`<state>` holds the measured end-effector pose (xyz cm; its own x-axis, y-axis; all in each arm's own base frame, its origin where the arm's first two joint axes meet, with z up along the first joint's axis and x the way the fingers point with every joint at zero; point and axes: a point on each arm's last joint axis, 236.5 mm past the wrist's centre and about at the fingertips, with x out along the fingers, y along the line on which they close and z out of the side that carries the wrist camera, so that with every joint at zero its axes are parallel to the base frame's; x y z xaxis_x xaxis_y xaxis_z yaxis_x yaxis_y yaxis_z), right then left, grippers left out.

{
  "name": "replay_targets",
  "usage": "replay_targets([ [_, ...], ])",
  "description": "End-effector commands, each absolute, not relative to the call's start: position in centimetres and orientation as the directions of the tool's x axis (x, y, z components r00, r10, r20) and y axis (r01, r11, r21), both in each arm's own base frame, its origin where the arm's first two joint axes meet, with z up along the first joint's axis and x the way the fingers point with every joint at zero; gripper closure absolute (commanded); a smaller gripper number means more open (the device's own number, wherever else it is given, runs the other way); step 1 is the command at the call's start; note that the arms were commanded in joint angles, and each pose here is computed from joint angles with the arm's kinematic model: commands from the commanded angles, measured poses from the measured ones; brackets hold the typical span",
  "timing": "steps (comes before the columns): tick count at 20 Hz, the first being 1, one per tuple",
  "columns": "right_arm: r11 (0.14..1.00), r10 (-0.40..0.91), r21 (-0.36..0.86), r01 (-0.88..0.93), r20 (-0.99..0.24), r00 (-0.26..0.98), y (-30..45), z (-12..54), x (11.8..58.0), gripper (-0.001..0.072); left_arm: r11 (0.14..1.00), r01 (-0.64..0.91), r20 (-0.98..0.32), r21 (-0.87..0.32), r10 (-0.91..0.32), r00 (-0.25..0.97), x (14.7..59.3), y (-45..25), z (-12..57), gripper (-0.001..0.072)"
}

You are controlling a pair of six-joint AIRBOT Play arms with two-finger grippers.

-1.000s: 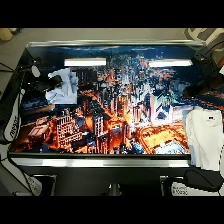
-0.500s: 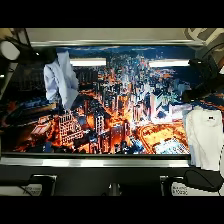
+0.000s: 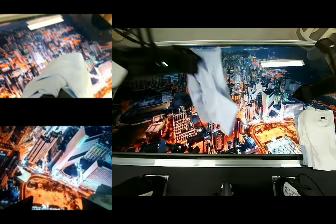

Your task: Fold the shirts.

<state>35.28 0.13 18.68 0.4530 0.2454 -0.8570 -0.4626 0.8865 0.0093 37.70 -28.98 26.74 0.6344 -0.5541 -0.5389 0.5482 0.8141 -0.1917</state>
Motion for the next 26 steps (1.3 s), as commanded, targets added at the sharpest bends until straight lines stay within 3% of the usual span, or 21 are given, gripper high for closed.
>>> replay_targets([
  [1, 0.907, 0.178, -0.068, -0.416, -0.833, 0.524, -0.4, 21.9, 32.4, 0.0058, 0.782, 0.566, -0.714, -0.261, -0.551, 0.431, 33.9, -35.0, 14.6, 0.0678],
  [5, 0.901, 0.199, -0.025, -0.434, -0.865, 0.462, 0.0, 21.0, 31.1, 0.0058, 0.697, 0.481, -0.741, -0.531, -0.658, 0.134, 28.3, -43.6, 3.5, 0.0677],
  [6, 0.898, 0.203, -0.015, -0.44, -0.873, 0.444, 0.0, 20.4, 31.2, 0.0058, 0.675, 0.452, -0.73, -0.583, -0.68, 0.074, 27.2, -45.1, 2.4, 0.0565],
  [7, 0.891, 0.207, -0.01, -0.454, -0.881, 0.425, 0.0, 19.5, 31.4, 0.0056, 0.659, 0.415, -0.713, -0.627, -0.7, 0.034, 26.6, -46.1, 2.1, 0.0149],
  [8, 0.881, 0.218, 0.011, -0.474, -0.897, 0.384, 0.0, 17.8, 31.6, 0.0031, 0.657, 0.4, -0.706, -0.639, -0.707, 0.032, 26.8, -46.0, 2.3, -0.0013],
  [10, 0.874, 0.267, 0.115, -0.473, -0.926, 0.268, 0.6, 13.0, 31.3, 0.0032, 0.693, 0.419, -0.74, -0.586, -0.669, 0.07, 29.3, -42.7, 3.6, -0.0013],
  [14, 0.781, 0.491, 0.423, -0.46, -0.871, 0.032, 5.5, 4.9, 27.3, 0.0033, 0.873, 0.386, -0.887, -0.297, -0.402, 0.227, 35.8, -27.4, 5.9, -0.0005],
  [15, 0.761, 0.525, 0.469, -0.447, -0.851, 0.002, 6.6, 3.5, 26.5, 0.0033, 0.904, 0.353, -0.91, -0.241, -0.337, 0.243, 36.5, -24.0, 6.0, 0.0116],
  [16, 0.748, 0.528, 0.484, -0.455, -0.848, -0.035, 7.5, 1.9, 25.5, 0.0033, 0.905, 0.36, -0.917, -0.226, -0.322, 0.235, 36.7, -22.4, 5.7, 0.0125],
  [18, 0.716, 0.52, 0.487, -0.5, -0.85, -0.082, 10.0, -0.7, 24.2, 0.0026, 0.901, 0.363, -0.933, -0.237, -0.315, 0.172, 35.6, -21.3, 3.1, 0.0119],
  [20, 0.694, 0.514, 0.472, -0.544, -0.854, -0.085, 12.6, -2.8, 23.6, 0.0, 0.897, 0.318, -0.928, -0.307, -0.357, 0.11, 34.1, -22.4, -0.5, 0.0038],
  [23, 0.664, 0.541, 0.496, -0.56, -0.835, -0.098, 15.0, -4.2, 22.9, -0.0001, 0.86, 0.259, -0.886, -0.439, -0.462, 0.032, 31.8, -26.1, -5.1, 0.0039],
  [26, 0.634, 0.611, 0.531, -0.562, -0.79, -0.057, 16.7, -4.2, 23.9, -0.0005, 0.857, 0.266, -0.885, -0.44, -0.465, 0.033, 31.8, -28.1, -7.5, 0.0041],
])
